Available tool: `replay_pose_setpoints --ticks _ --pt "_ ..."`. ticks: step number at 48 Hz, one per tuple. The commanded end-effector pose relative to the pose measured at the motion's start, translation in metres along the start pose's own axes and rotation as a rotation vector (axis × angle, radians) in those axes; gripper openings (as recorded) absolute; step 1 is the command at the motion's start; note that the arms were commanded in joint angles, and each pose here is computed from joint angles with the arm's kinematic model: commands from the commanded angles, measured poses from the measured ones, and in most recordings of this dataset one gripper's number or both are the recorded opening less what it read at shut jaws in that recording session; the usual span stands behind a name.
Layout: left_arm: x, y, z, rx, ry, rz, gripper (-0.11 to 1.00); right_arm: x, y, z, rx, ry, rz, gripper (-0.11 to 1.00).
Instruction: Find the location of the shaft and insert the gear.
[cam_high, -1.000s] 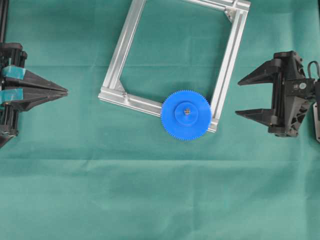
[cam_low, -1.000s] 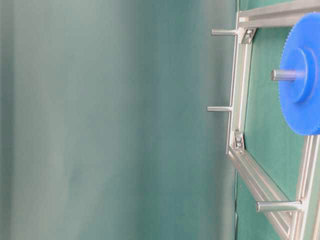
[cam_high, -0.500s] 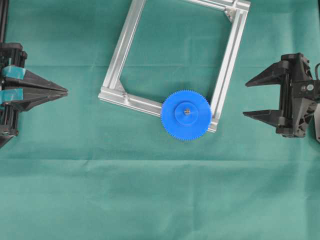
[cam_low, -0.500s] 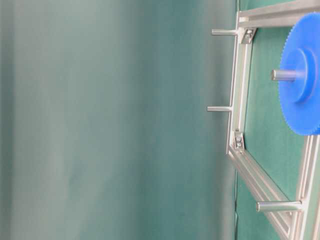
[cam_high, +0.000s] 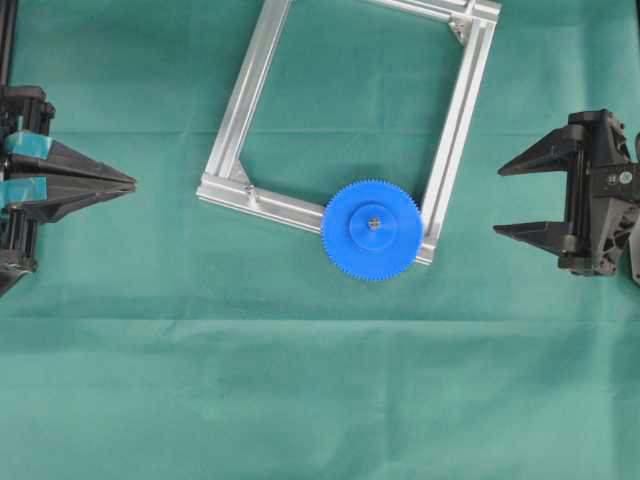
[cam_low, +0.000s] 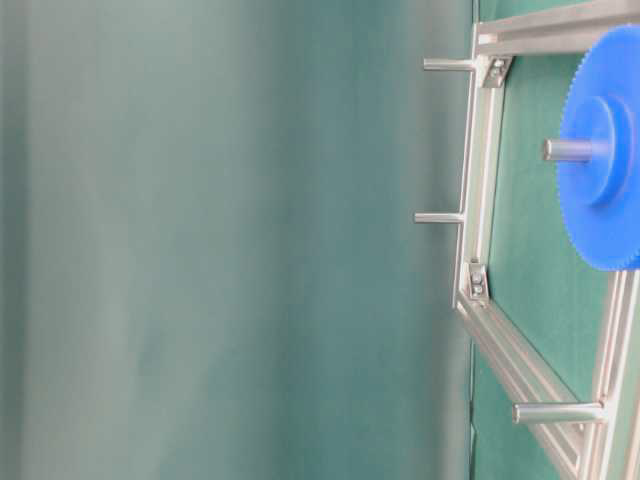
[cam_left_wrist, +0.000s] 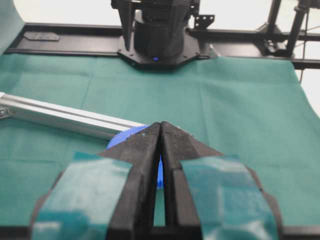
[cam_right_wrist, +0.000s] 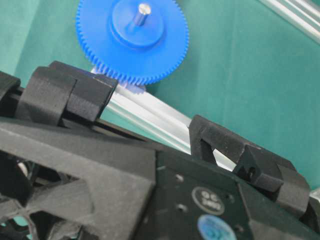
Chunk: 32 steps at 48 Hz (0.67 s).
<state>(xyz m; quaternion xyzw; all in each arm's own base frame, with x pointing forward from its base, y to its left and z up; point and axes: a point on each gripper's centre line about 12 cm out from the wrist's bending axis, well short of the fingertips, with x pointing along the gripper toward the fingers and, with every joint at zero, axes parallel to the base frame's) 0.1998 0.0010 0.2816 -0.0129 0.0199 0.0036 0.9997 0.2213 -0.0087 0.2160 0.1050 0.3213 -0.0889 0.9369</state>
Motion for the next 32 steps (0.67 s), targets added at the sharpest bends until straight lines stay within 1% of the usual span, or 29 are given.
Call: replay_pose_setpoints --ticks 1,32 --pt "0.0027 -0.0002 0.0089 -0.003 -0.020 0.000 0.03 -0.0019 0.0010 0.0043 -0.001 -0.015 0.004 0.80" --pt "0.0027 0.0001 0.0084 0.000 -0.015 0.001 0.04 -0.0016 -0.0002 0.0001 -0.002 -0.007 0.002 0.80"
